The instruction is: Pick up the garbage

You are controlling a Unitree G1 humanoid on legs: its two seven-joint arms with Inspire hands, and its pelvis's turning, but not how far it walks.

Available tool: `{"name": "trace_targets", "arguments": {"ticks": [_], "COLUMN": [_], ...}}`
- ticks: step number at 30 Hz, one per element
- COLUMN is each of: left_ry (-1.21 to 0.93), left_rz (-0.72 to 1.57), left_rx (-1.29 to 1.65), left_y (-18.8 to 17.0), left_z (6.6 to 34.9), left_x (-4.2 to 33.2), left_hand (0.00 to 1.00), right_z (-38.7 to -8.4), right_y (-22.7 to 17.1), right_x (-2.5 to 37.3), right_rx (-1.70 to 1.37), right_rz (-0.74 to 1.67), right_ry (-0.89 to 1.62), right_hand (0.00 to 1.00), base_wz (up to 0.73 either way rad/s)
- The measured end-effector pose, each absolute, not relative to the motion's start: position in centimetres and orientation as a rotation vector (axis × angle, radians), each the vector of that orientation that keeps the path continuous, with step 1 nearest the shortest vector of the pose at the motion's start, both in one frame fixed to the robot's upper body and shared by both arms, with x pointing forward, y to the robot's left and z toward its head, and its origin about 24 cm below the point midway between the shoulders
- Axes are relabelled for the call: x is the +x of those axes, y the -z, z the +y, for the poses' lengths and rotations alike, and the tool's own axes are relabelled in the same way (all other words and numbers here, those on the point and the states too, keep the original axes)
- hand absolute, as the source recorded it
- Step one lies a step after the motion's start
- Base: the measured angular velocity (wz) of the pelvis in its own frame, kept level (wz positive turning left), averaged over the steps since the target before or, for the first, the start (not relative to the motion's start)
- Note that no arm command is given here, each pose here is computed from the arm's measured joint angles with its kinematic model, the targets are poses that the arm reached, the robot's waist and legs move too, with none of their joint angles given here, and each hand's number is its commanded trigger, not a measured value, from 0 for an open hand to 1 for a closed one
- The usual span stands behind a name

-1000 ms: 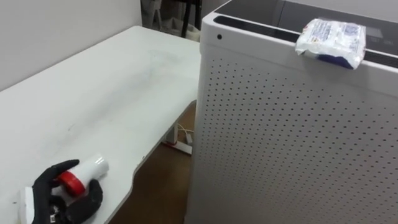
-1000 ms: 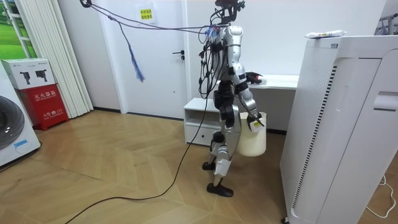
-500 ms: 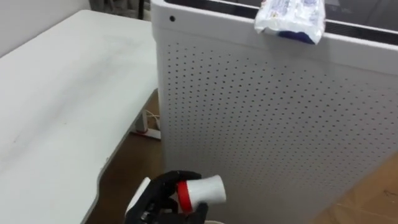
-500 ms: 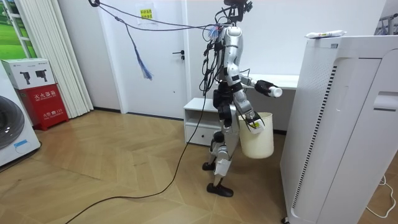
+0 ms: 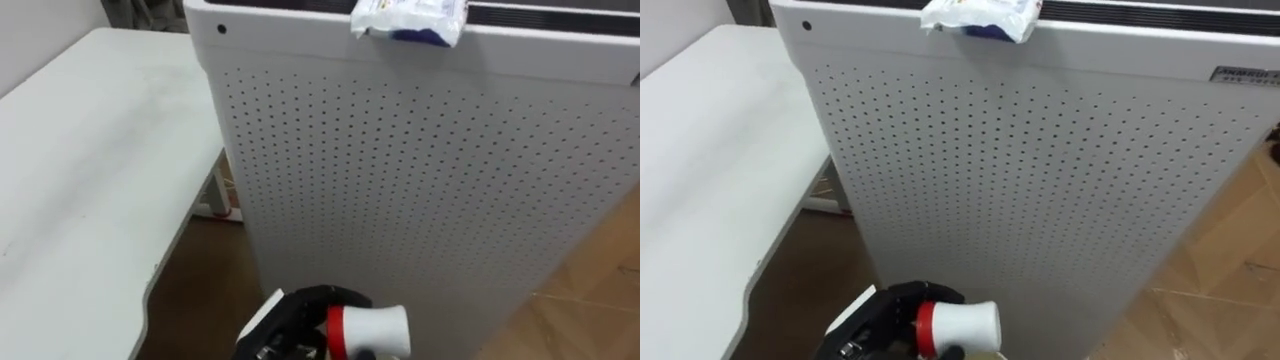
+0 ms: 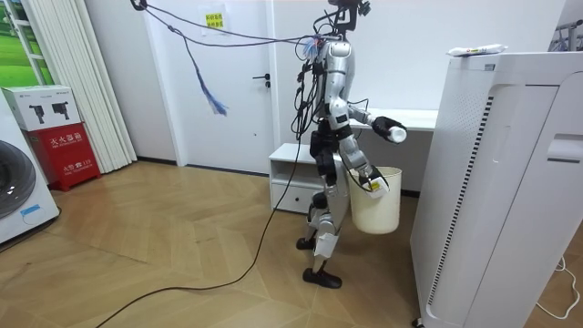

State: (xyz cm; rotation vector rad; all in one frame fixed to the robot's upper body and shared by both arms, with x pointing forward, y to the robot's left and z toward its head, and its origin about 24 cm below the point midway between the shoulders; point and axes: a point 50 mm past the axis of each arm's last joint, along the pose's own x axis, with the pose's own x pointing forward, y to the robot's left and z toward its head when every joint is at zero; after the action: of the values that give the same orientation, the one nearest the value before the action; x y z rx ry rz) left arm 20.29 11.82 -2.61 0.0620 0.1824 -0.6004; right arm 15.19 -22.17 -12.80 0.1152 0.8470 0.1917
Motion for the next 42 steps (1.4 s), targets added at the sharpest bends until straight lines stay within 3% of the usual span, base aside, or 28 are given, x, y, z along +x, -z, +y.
{"name": "trace_targets", "arguments": {"ticks": [10, 11, 12, 13, 23, 42], "left_ry": [0.652, 0.665, 0.673, 0.675, 0.695, 0.538], "left_rz": [0.289, 0.291, 0.29, 0.29, 0.288, 0.225], "left_rx": [0.173, 0.188, 0.192, 0.192, 0.213, 0.411], "left_y": [5.0, 5.1, 5.2, 5.2, 5.4, 5.2], "left_z": [11.7, 11.6, 11.4, 11.3, 10.5, 11.8], "left_x": [18.7, 18.6, 18.5, 18.5, 19.0, 20.1], "left_hand": [1.0, 0.75, 0.3, 0.0, 0.0, 0.0], "right_z": [-22.5, -22.5, -22.5, -22.5, -22.8, -23.0], "right_y": [12.3, 12.3, 12.3, 12.3, 12.9, 13.0], "right_x": [16.2, 16.4, 16.4, 16.4, 15.8, 15.4], "right_rx": [0.095, 0.092, 0.09, 0.088, 0.079, 0.074], "right_rz": [0.817, 0.814, 0.814, 0.815, 0.861, 0.855], "right_ry": [-0.171, -0.166, -0.163, -0.161, -0.144, -0.1], "right_hand": [1.0, 1.0, 1.0, 1.0, 1.0, 1.0], "base_wz": [-0.1, -0.08, -0.06, 0.0, 0.0, -0.04]}}
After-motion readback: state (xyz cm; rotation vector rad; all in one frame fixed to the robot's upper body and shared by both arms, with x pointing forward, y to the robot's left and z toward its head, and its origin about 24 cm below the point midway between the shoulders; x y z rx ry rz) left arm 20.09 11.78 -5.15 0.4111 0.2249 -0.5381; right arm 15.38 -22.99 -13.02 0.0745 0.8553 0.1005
